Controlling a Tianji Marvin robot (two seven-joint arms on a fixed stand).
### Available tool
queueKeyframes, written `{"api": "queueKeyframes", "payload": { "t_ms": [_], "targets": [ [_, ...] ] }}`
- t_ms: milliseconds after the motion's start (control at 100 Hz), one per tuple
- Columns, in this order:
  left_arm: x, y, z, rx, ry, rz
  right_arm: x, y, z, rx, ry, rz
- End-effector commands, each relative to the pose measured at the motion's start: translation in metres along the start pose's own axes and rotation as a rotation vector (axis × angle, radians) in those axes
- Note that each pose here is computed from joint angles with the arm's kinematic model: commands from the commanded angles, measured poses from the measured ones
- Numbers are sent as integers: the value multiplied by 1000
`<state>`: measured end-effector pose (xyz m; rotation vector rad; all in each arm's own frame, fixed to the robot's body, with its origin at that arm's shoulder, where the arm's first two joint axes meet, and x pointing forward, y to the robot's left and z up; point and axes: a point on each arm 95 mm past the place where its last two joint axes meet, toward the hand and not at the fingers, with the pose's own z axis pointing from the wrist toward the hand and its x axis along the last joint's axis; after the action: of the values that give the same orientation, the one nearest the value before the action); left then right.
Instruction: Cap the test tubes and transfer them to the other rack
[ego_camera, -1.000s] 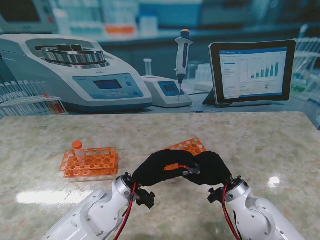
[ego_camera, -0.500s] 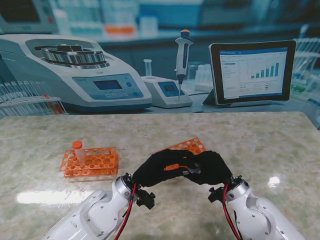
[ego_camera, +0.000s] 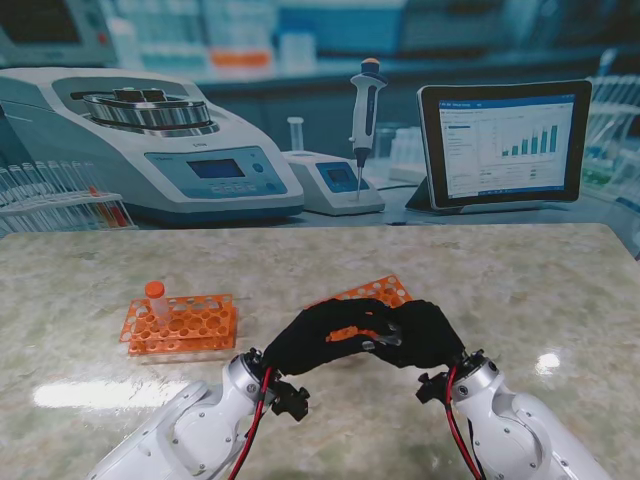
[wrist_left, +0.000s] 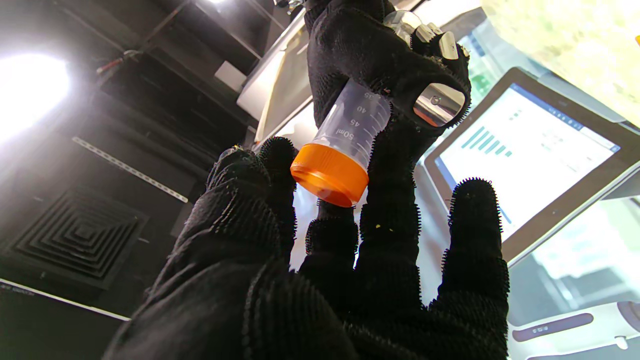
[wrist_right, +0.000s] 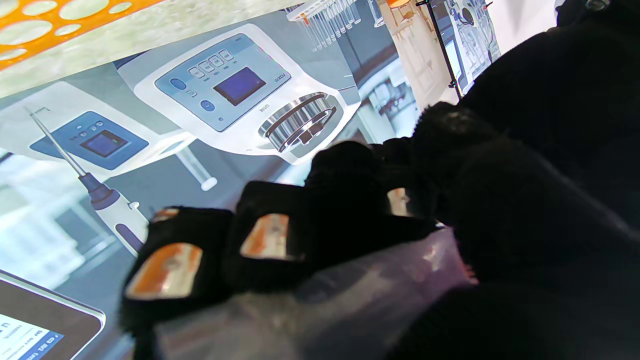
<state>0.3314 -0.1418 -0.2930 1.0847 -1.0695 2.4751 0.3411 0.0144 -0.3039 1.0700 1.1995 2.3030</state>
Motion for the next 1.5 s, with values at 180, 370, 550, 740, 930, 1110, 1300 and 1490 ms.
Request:
{"api": "queueKeyframes", "payload": {
  "t_ms": [180, 370, 550, 740, 930, 1110, 1300, 1490],
  "targets": [
    [6, -2, 5, 8, 20, -15, 5, -7, -1, 14, 7, 16],
    [7, -2, 7, 8, 25, -19, 5, -7, -1, 15, 7, 16],
    [10, -5, 9, 7, 34, -13, 5, -7, -1, 15, 7, 16],
    [13, -8, 11, 6, 43, 1, 6, -6, -1, 15, 8, 15],
    [16, -13, 12, 7, 51, 23, 6, -7, -1, 15, 9, 15],
    [17, -18, 10, 10, 49, 53, 6, -7, -1, 15, 9, 15],
    [16, -23, 6, 5, 37, 92, 6, -7, -1, 14, 10, 13],
    [14, -25, 2, -2, 29, 117, 6, -7, -1, 14, 10, 12]
  ]
}}
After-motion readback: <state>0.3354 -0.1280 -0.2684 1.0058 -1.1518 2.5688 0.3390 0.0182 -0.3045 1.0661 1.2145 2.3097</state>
